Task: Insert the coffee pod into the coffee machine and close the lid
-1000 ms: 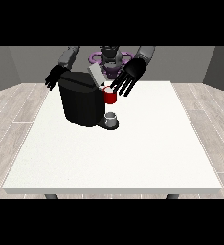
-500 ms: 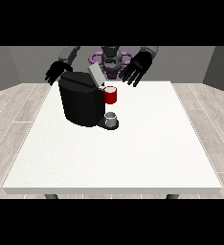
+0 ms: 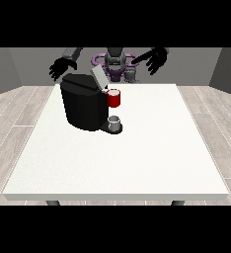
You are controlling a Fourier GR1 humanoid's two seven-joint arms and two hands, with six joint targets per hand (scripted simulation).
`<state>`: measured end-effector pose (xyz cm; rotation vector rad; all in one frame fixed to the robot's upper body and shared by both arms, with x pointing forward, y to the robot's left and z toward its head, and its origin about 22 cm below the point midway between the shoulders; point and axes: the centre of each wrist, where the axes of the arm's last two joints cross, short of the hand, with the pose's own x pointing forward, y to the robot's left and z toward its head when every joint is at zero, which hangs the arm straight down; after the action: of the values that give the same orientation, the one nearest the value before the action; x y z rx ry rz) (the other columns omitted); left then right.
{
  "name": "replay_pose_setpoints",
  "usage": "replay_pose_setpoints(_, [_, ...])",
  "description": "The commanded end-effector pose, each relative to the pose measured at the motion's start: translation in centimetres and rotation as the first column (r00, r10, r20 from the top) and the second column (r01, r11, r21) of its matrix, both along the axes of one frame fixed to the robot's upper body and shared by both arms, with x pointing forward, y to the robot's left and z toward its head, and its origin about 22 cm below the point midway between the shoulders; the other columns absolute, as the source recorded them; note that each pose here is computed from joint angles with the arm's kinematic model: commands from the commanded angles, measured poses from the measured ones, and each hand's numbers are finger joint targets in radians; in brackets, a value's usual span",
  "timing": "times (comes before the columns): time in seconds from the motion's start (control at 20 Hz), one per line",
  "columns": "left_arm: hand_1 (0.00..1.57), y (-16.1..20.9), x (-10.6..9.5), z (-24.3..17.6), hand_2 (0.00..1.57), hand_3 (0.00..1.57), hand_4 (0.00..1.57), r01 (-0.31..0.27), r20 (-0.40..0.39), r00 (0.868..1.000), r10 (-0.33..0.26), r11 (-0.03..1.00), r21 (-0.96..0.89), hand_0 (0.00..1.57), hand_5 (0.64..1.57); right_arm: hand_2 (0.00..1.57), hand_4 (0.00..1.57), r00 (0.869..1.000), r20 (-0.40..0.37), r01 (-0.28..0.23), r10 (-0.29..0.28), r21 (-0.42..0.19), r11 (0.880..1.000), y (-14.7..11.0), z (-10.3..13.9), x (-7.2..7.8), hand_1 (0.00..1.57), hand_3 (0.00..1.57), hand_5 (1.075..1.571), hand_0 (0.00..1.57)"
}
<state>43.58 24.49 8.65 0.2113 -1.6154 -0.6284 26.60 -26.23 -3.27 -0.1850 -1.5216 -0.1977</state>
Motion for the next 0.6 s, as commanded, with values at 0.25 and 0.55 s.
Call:
replay_pose_setpoints(0.25, [0.00,0.0,-4.4,-9.0,0.00,0.00,0.14,-0.073,-0.198,0.980,0.009,0.945,-0.319,0.00,1.571,0.00,0.37,0.994,-0.033,-0.107,0.106,-0.026,0.994,0.4,1.2,-0.5,0.00,0.00,1.571,0.00])
replay_pose_setpoints(0.55, [0.00,1.1,-5.9,-10.2,0.00,0.00,0.00,-0.127,-0.204,0.977,0.057,0.927,-0.354,0.00,1.571,0.00,0.04,0.974,0.084,-0.202,0.213,-0.121,0.972,-2.6,7.1,1.9,0.00,0.00,1.571,0.00])
